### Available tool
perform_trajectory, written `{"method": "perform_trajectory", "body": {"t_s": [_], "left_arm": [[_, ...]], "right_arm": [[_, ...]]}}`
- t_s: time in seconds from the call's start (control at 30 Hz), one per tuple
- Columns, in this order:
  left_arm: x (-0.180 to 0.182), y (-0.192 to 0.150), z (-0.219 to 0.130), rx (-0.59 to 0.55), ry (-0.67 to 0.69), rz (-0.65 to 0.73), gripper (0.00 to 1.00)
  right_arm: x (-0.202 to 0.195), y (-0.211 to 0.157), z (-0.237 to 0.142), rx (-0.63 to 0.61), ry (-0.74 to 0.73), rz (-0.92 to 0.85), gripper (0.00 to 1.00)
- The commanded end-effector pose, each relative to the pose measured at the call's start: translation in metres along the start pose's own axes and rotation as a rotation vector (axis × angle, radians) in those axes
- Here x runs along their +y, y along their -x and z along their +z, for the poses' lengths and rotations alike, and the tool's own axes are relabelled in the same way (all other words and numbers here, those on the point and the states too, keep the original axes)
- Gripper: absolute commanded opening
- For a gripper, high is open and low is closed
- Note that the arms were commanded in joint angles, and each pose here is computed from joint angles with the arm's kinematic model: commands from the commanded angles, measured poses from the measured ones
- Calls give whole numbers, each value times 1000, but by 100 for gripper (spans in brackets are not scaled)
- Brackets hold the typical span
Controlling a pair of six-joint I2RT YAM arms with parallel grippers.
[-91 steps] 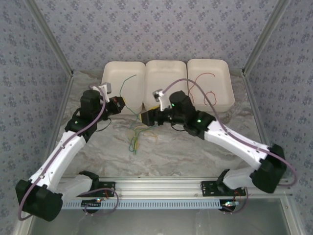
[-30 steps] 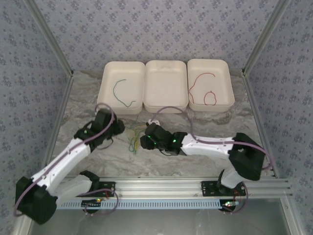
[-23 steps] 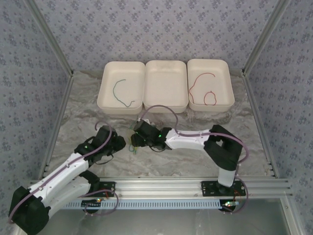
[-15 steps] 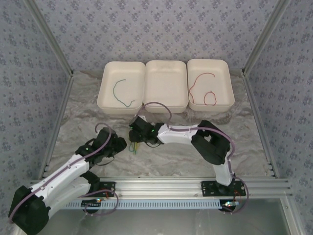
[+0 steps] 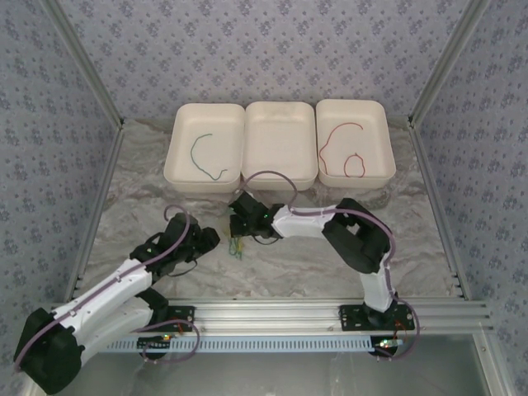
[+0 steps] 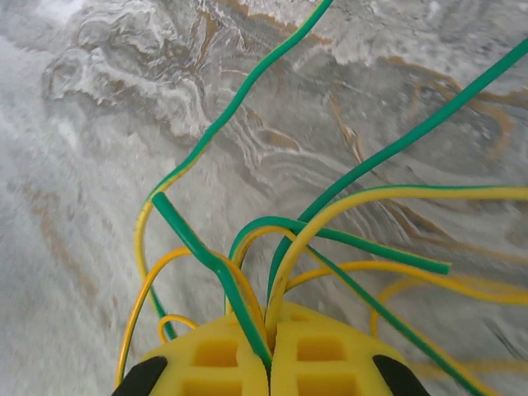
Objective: Untangle the cables
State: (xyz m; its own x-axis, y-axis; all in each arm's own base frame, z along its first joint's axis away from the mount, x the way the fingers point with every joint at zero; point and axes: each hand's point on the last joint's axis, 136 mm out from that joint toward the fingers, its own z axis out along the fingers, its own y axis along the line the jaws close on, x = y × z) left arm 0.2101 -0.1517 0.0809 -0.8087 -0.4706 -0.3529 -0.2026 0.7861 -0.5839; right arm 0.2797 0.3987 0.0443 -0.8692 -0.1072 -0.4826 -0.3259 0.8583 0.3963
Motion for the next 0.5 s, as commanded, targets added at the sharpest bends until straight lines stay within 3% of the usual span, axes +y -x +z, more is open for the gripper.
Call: {"method": "perform_trajectory", "body": {"t_s": [0.0,0.1,0.2,0.33,0.47], "left_arm": [[-27,-6,5,13,-109,25,38],[-47,-18,15,52,-171,70,28],[-65,-36,25,97,-209,139,24],[-99,-55,27,92,-301,236,28],[-107,-53,19,22,-284,270,30]], "right_arm": [[9,15,-36,-46,98,-19,0],[4,20,-55,-49,147,6,0],[-1,26,-69,-37,186,43,0],[-8,29,-81,-18,190,72,0],[-21,30,-87,-9,150,74,0]]}}
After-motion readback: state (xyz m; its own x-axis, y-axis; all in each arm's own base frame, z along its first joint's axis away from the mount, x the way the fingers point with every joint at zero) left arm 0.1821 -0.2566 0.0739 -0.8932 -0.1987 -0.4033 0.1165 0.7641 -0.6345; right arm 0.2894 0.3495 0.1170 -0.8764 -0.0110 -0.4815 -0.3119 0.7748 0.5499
